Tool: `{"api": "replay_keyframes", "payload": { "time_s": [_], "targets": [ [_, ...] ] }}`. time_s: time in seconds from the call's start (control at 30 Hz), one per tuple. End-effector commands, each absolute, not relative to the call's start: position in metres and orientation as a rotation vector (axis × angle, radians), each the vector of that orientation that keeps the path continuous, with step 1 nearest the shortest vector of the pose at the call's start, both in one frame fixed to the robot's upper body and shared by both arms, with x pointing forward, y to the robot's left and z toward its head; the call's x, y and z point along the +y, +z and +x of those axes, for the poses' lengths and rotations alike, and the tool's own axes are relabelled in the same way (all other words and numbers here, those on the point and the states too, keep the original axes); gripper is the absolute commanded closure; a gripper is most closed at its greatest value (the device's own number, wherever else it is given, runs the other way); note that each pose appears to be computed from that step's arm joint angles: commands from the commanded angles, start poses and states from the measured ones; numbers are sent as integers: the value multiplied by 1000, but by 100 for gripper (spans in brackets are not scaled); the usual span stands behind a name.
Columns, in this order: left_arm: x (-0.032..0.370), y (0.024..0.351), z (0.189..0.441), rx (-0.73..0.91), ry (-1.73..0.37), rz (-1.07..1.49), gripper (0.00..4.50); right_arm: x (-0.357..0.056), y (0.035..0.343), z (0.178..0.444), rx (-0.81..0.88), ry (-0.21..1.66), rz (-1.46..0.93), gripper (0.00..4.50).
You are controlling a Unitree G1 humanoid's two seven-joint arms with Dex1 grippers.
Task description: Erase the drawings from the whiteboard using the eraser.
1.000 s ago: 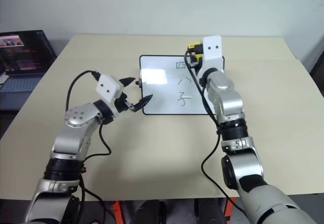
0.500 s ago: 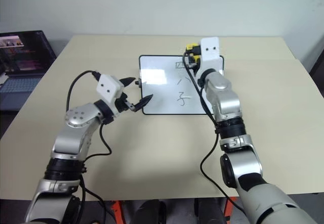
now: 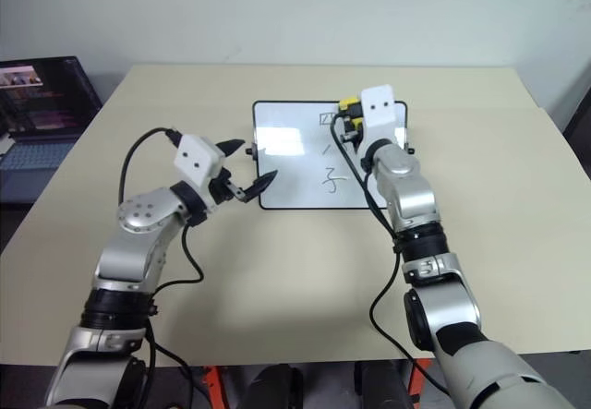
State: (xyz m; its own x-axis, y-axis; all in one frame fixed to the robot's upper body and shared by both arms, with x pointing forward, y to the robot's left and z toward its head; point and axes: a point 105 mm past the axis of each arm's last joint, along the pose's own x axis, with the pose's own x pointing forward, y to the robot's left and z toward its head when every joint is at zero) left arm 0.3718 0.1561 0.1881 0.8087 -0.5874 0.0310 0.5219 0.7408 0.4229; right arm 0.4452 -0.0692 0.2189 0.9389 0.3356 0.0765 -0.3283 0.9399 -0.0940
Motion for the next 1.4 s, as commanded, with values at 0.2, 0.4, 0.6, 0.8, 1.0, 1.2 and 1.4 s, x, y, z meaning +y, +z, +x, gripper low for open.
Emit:
{"api": "replay_keyframes", "payload": {
  "time_s": [0.2,0.4,0.6,0.8,1.0,1.2,1.4],
  "targets": [
    [161,211,365,-243,-574,449,0,-61,230,446,-136,361,-125,331],
    [163,214,361,-250,-559,452,0,-51,222,448,-109,388,-163,331],
    [167,216,356,-251,-533,447,0,-42,218,450,-94,421,-195,331],
    [170,217,353,-251,-508,440,0,-26,221,452,-96,467,-216,331],
    [171,215,351,-250,-491,434,0,-6,224,451,-109,531,-244,331],
    [172,214,351,-249,-480,427,0,14,228,448,-133,597,-268,331],
    [172,212,350,-246,-473,420,0,23,233,447,-150,627,-277,331]
  ]
}}
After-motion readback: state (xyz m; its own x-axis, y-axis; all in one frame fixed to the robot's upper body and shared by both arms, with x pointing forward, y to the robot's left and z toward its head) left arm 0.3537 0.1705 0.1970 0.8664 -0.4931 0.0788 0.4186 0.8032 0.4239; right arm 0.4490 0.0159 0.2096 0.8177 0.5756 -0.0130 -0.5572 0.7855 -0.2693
